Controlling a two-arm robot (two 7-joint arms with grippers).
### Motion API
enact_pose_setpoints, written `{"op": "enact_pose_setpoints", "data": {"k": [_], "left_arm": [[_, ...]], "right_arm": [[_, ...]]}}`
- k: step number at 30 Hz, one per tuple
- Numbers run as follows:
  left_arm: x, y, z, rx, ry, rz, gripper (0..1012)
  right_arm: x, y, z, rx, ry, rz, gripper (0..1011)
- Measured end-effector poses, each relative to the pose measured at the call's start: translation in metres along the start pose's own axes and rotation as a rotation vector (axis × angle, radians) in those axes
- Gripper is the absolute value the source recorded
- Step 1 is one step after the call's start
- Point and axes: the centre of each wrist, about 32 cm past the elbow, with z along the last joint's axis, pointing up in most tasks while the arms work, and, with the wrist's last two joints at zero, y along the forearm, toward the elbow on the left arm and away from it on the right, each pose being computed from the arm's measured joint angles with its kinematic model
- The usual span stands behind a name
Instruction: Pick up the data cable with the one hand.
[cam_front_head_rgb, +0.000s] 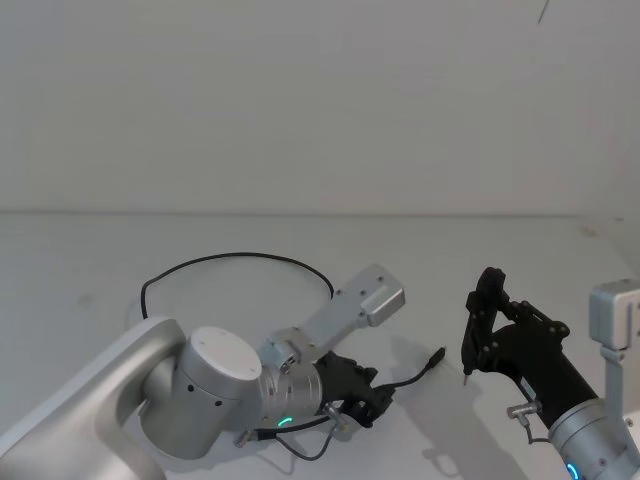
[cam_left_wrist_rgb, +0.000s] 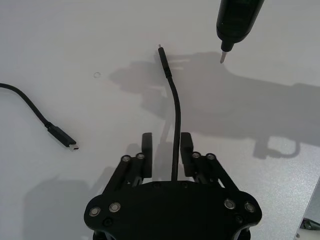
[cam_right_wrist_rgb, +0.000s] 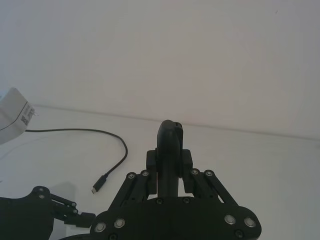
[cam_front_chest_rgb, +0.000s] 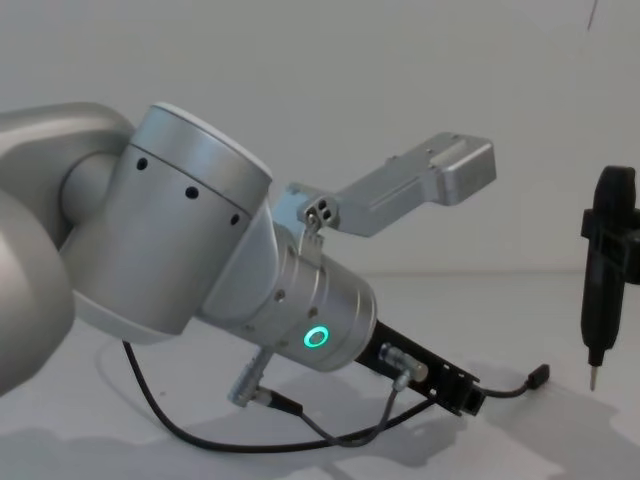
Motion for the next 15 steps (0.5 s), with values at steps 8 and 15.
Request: {"op": "enact_pose_setpoints", "data": {"k": [8,15], "left_arm": [[-0.0004,-0.0012,0.0003,0.002,0.0,-0.001,103],[-0.0005,-0.0017,0.0004,0.004,0.0,-0.001,43]], "right_arm": [[0.0,0.0,0.0,0.0,0.0,0.0,279],[0.0,0.0,0.0,0.0,0.0,0.0,279]]}}
